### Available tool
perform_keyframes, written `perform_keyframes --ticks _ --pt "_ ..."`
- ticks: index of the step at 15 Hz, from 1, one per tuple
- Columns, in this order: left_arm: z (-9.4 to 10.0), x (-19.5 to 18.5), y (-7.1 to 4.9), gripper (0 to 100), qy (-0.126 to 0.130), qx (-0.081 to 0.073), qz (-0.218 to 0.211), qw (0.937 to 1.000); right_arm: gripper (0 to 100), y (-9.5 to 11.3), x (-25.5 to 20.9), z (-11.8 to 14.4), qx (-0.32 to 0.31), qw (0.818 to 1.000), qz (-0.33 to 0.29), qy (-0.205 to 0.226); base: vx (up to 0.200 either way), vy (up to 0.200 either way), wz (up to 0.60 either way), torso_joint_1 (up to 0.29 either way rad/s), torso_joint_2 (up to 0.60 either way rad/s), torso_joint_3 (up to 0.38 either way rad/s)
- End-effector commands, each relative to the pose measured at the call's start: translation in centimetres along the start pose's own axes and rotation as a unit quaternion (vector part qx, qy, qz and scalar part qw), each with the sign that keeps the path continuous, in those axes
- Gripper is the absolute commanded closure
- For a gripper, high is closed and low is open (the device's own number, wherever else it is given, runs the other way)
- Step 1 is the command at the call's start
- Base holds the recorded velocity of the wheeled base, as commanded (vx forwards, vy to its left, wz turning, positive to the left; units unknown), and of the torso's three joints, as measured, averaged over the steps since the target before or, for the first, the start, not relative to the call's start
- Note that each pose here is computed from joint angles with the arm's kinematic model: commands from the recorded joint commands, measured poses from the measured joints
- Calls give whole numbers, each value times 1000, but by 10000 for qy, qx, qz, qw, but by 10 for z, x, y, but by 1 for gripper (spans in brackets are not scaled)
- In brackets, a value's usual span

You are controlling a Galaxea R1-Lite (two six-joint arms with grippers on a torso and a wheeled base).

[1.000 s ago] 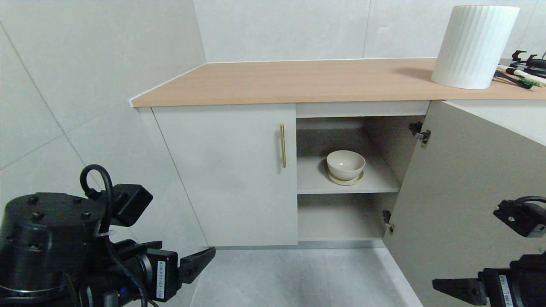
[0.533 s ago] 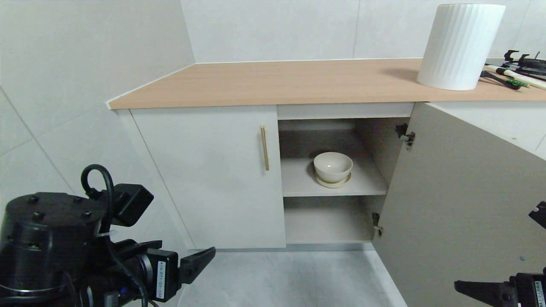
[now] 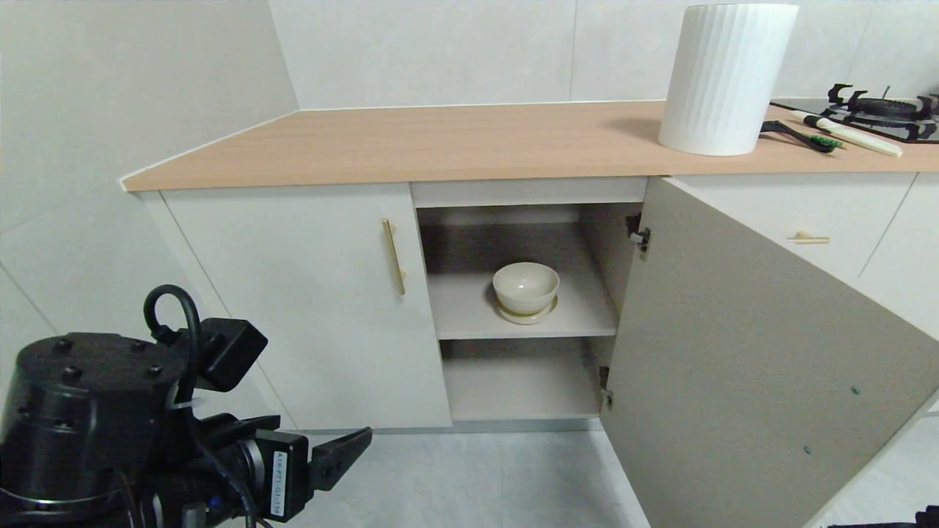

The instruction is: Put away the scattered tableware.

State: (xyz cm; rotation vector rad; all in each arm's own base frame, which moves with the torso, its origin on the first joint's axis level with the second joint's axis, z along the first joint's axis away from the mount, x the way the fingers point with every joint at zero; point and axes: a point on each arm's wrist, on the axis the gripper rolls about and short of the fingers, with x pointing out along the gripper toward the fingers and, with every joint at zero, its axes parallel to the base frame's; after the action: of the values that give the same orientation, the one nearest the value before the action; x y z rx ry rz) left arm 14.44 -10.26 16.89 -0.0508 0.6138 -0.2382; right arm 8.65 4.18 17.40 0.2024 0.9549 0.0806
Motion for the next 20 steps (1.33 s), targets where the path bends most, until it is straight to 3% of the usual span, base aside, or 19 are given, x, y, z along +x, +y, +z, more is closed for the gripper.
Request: perform_keyframes --ticks 1,3,7,9,13,16,20 --pt "0 1 0 0 15 2 7 10000 0 -3 -9 -3 102 9998 102 -154 0 0 0 0 0 0" --pt "0 1 0 0 8 0 4 10000 0 -7 -14 -2 354 9988 60 -326 0 0 0 0 0 0" --pt "0 0 0 0 1 -10 2 10000 0 -25 -20 21 1096 9846 -529 -1254 0 0 0 0 0 0" --pt "0 0 0 0 1 -10 2 10000 0 -33 -24 27 1292 9770 -803 -1496 0 0 0 0 0 0" --pt "0 0 0 0 0 -15 8 10000 0 -43 -29 31 1348 9693 -1232 -1648 0 0 0 0 0 0" --pt "0 0 0 0 -7 -17 5 10000 0 -44 -33 29 1321 9686 -1306 -1651 0 0 0 0 0 0" --pt "1 -1 0 0 -34 -26 -5 10000 0 -48 -12 45 1349 9677 -1292 -1692 0 0 0 0 0 0"
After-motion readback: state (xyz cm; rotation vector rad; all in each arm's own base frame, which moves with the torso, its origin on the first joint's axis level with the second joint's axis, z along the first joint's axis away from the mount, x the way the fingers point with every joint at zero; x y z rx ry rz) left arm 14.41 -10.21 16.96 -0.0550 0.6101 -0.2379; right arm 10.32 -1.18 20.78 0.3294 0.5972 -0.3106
